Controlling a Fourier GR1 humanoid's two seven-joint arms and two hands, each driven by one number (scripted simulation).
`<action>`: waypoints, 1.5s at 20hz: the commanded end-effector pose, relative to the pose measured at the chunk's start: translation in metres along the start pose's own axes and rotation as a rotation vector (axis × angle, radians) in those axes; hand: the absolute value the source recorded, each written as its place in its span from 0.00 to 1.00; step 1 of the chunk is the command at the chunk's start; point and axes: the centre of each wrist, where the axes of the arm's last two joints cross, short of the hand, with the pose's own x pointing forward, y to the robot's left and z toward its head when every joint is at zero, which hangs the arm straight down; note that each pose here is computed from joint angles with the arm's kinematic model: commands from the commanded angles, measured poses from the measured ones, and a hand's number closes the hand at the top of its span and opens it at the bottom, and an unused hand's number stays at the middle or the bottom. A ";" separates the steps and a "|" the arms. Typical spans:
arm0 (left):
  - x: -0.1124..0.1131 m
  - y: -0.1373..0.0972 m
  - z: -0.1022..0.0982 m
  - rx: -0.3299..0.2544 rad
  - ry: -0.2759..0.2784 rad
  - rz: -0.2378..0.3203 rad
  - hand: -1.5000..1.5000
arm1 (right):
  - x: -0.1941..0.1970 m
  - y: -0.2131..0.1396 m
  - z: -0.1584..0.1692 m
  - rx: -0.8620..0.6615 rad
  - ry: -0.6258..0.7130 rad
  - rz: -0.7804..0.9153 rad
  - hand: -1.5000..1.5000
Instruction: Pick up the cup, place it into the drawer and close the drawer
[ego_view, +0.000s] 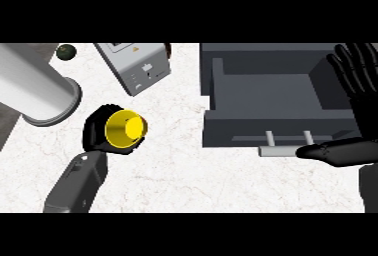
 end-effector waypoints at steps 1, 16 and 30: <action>0.016 -0.015 -0.042 -0.074 -0.092 0.045 1.00 | -0.013 0.005 -0.001 0.007 0.008 0.019 0.00; 0.141 -0.187 -0.168 -0.254 -0.123 0.019 1.00 | -0.015 0.004 0.006 -0.015 0.004 0.009 0.00; 0.167 -0.263 -0.214 -0.220 0.119 -0.213 1.00 | 0.003 0.011 0.001 0.012 -0.026 0.004 0.00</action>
